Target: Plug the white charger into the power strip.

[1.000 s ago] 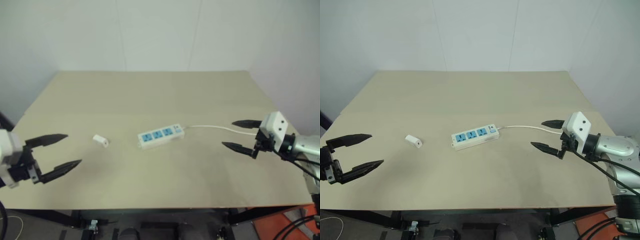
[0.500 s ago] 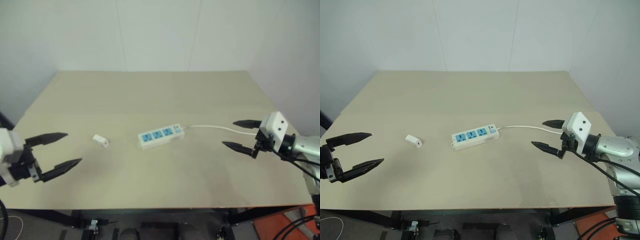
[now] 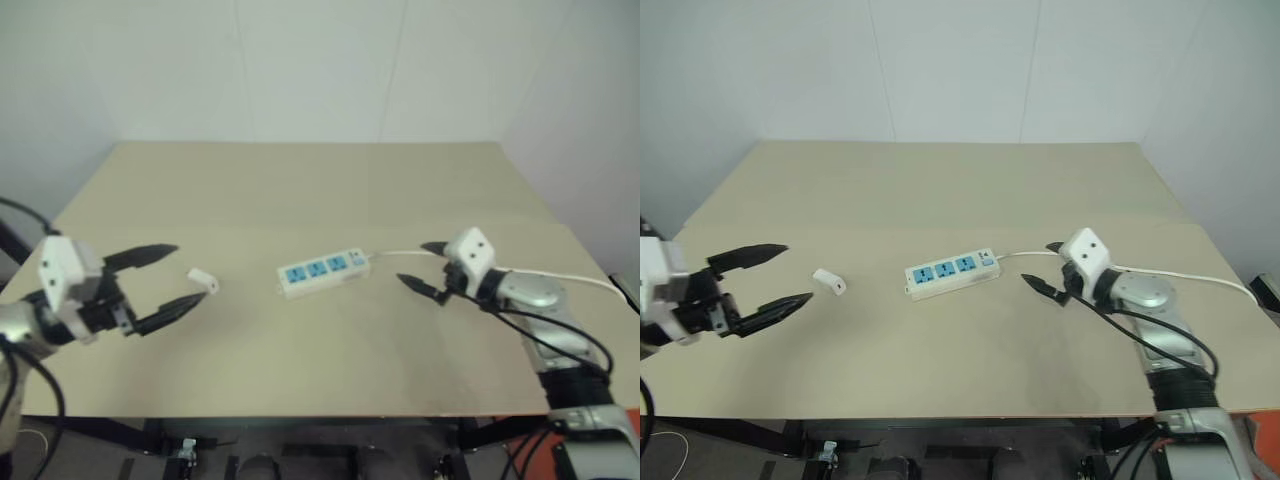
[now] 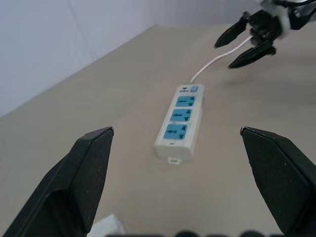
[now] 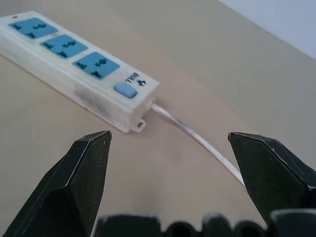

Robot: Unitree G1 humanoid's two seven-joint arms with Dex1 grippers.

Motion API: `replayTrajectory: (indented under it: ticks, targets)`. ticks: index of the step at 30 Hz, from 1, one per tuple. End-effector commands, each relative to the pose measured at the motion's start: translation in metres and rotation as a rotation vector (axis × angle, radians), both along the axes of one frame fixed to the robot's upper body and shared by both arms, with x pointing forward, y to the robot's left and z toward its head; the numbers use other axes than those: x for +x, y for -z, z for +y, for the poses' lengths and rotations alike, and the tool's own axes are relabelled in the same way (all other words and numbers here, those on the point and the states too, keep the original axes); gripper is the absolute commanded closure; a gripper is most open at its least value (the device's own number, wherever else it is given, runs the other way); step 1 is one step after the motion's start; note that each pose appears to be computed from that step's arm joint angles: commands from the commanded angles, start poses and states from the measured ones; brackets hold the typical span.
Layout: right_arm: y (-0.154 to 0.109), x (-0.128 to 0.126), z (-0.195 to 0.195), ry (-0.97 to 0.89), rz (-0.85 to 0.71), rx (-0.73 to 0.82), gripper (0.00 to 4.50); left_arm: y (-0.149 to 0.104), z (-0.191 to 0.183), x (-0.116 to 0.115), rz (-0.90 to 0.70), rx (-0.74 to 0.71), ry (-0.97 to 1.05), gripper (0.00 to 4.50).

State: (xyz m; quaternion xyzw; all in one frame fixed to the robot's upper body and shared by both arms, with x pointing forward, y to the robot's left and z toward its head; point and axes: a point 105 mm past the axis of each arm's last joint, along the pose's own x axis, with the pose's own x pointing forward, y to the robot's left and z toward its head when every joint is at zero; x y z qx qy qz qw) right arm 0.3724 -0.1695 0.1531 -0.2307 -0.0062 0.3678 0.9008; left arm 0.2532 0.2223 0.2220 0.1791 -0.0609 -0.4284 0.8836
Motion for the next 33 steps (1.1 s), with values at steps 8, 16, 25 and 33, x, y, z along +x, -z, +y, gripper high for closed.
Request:
replayTrajectory:
  ticks: [8,16,25,33]
  targets:
    - [0.006,0.059,0.030,0.257,-0.033,-0.096,0.04,-0.002,-0.026,0.012,-0.055,-0.024,0.081,0.00]
    - [0.015,0.079,0.054,0.227,-0.004,-0.171,0.04,-0.001,-0.031,0.012,-0.063,-0.030,0.096,0.00]
    - [0.015,0.063,0.081,0.011,0.075,-0.075,0.04,0.001,-0.029,0.009,-0.067,-0.031,0.087,0.00]
    - [0.016,0.018,0.080,-0.183,0.092,-0.131,0.04,0.002,-0.027,0.008,-0.063,-0.024,0.081,0.00]
